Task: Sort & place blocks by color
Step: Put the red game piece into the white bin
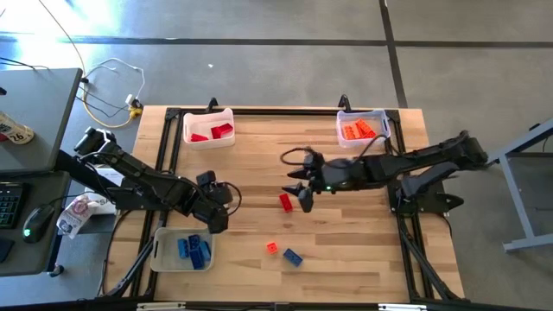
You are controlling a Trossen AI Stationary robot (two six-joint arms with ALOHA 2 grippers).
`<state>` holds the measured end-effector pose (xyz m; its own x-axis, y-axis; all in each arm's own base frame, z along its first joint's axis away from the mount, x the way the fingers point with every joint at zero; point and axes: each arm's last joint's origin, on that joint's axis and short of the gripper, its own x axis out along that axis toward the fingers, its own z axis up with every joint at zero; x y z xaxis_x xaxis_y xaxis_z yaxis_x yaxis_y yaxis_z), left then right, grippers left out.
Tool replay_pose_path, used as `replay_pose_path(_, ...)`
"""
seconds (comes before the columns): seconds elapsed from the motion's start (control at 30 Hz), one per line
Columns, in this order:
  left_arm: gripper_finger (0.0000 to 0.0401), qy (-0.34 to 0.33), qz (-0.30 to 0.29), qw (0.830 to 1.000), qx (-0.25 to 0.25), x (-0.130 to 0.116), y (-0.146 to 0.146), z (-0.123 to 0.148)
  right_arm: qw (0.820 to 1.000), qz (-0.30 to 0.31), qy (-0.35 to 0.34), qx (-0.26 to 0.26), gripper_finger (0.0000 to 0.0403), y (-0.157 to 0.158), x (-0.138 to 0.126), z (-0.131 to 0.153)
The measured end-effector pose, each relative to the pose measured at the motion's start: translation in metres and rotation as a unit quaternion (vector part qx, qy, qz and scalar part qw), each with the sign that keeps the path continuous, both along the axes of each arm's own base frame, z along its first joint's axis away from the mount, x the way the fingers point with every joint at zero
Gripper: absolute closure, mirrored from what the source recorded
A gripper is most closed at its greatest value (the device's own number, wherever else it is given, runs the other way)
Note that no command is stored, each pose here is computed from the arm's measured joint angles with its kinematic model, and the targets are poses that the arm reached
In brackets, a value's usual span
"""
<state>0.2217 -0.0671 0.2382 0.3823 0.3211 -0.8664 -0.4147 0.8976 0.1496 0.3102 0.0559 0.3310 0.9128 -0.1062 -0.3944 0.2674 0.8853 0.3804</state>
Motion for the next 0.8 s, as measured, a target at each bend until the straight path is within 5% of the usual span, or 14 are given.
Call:
replay_pose_path(0.27,0.0187,-0.007,0.023,1.0,0.0,0.002,0.005,0.0,0.984,-0.063,0.165,0.028,0.0172,0.005,0.021,-0.029)
replay_pose_path(0.8,0.0187,-0.012,0.024,1.0,-0.002,0.002,0.005,0.0,0.951,-0.107,0.282,0.061,0.0172,0.016,0.053,-0.106)
